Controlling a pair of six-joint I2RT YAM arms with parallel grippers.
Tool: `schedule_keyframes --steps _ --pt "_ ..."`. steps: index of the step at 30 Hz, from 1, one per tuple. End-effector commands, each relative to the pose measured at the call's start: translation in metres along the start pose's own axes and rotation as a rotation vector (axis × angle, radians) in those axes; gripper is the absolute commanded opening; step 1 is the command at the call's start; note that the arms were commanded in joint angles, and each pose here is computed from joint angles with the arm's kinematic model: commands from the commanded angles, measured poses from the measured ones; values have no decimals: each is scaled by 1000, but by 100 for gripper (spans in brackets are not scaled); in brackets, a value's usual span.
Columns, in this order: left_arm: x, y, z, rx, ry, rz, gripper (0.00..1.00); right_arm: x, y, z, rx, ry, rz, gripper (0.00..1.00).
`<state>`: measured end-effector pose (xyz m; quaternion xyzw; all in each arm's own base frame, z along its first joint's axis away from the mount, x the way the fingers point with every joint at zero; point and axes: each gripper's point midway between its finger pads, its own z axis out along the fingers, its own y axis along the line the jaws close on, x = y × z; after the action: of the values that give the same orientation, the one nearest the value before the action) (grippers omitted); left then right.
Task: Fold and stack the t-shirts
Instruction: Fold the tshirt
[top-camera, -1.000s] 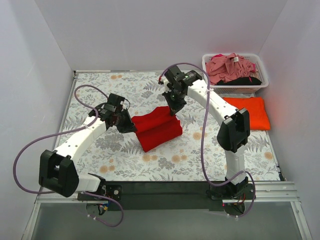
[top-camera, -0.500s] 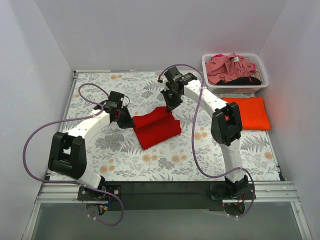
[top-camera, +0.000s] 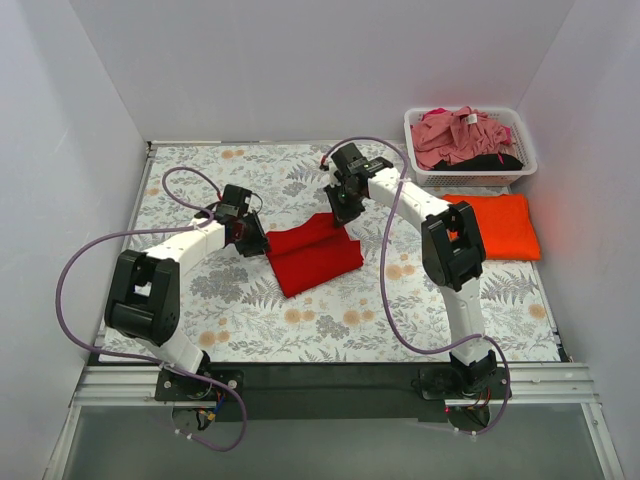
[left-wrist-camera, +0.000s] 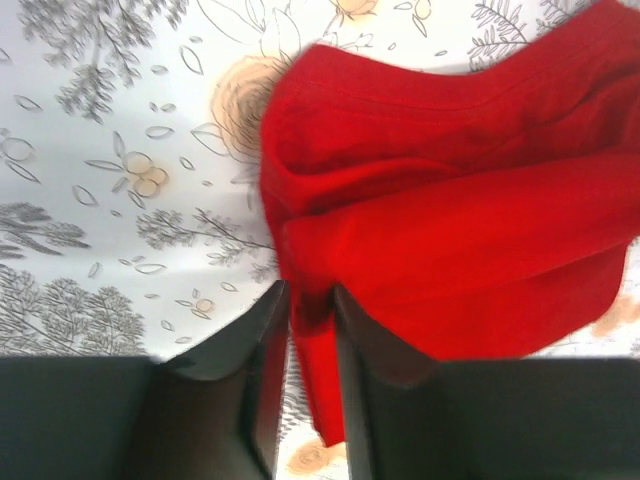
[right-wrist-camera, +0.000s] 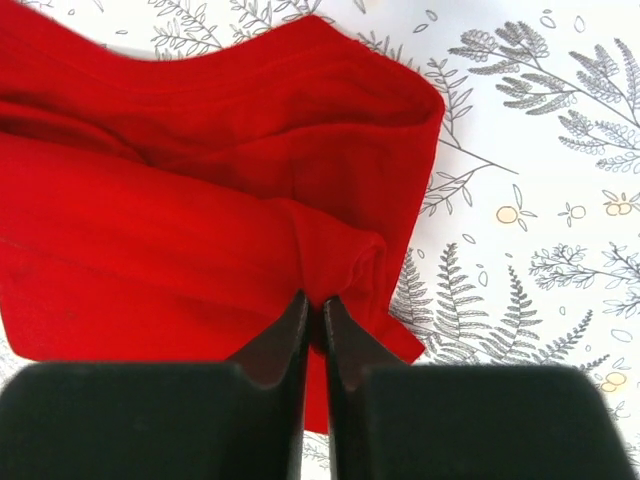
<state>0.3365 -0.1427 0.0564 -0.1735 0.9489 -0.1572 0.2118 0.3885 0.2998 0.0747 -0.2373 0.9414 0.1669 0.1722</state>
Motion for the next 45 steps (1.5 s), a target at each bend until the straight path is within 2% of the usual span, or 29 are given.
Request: schedule_keyframes --steps 1,2,3,4,5,7,8,10,11,13,14,16,17,20,24,29,33,37,40,43,45 --pt "-22 4 -9 -27 -90 8 30 -24 -8 -13 26 -102 11 21" --pt "-25 1 -14 -17 -106 12 36 -28 -5 -20 23 -121 16 25" --pt "-30 -2 -20 -4 -125 12 52 -31 -6 -26 29 -137 18 29" --pt "-35 -9 -31 22 -157 16 59 -37 -5 -32 31 -170 18 36" --pt "-41 -8 -38 13 -191 18 65 -45 -1 -49 30 -221 11 38" --pt "-45 -19 -60 53 -246 43 73 -45 0 -56 25 -274 5 48" --pt "-41 -19 -64 57 -255 53 74 -49 5 -74 14 -329 -6 51" --pt "-29 -26 -74 87 -265 87 75 -31 9 -71 -22 -330 -25 53" --pt "-26 -32 -84 121 -285 97 75 -44 18 -88 -59 -422 -55 53" --pt "-7 -31 -82 143 -253 114 75 -26 25 -82 -124 -412 -89 54" --pt "-3 -34 -86 168 -258 118 70 -31 34 -88 -169 -459 -124 53" --pt "22 -38 -80 221 -189 143 60 -18 51 -83 -289 -438 -183 52" --pt "27 -41 -77 240 -180 149 50 -14 54 -78 -319 -423 -197 50" --pt "37 -47 -67 272 -142 160 38 -7 65 -64 -430 -397 -234 47" --pt "18 -51 -42 227 -161 153 30 -18 80 -55 -582 -407 -266 46" --pt "-35 -62 -18 221 -218 89 28 -49 71 -32 -671 -418 -205 46" --pt "-58 -51 21 199 -188 10 28 -63 52 -3 -717 -414 -86 46" --pt "-54 -34 68 142 -101 -17 27 -68 22 31 -730 -420 46 46" --pt "-59 -28 82 132 -84 -26 28 -65 7 44 -720 -407 134 46" --pt "-64 -28 91 138 -78 0 29 -66 2 37 -707 -424 163 46" --pt "-72 -37 86 164 -93 27 34 -68 1 26 -701 -438 168 47"
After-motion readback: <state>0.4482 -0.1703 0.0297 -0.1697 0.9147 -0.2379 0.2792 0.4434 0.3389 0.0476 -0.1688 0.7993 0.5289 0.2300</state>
